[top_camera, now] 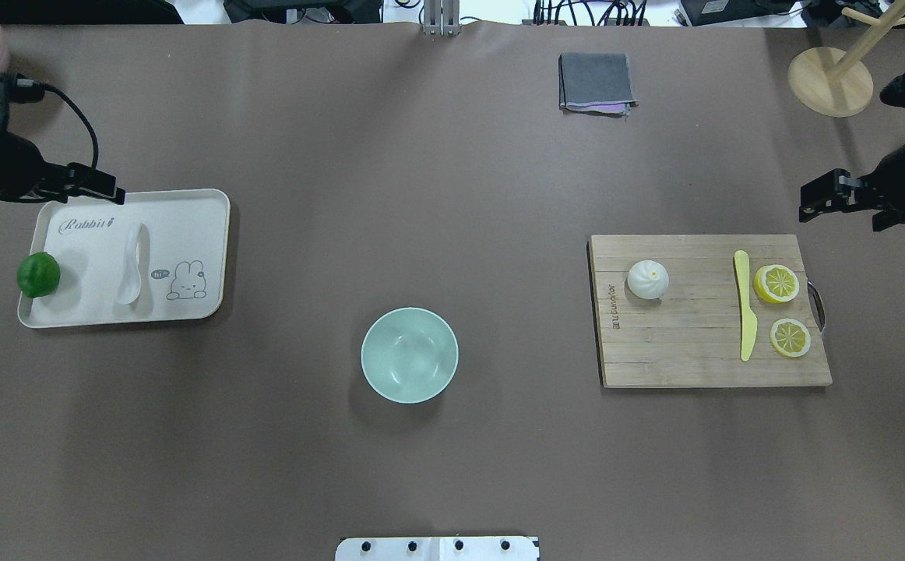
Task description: Put spoon and bun in bowl
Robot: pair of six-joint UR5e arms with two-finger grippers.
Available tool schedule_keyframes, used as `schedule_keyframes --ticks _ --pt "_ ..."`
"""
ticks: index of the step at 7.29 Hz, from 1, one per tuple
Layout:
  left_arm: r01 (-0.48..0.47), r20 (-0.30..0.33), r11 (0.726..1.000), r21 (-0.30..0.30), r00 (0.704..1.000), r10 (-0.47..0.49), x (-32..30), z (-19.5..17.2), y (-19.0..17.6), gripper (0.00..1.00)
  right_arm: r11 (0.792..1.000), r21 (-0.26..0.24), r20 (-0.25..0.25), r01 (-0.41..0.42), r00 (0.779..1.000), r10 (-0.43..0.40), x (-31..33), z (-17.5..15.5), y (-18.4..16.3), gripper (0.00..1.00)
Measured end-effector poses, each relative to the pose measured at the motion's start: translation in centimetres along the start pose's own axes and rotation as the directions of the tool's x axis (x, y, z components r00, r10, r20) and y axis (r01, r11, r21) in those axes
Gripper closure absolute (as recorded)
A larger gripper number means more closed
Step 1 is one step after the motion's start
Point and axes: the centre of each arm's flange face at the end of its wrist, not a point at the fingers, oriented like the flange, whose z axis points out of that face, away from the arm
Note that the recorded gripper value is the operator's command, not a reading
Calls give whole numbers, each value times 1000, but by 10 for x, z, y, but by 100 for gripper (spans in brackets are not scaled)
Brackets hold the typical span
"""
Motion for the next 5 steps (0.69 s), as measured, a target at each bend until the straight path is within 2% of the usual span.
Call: schedule_keyframes --ticks 2,3,5 --pt "41 45 999 29 998 -42 13 42 22 3 999 19 12 -27 1000 27 -24 9 11 2" --pt "46 65 998 40 997 -49 9 57 28 10 999 23 14 -29 999 29 -28 11 14 1" --pt "43 89 998 48 995 -47 4 75 35 33 999 29 10 -27 1000 27 -30 14 16 1"
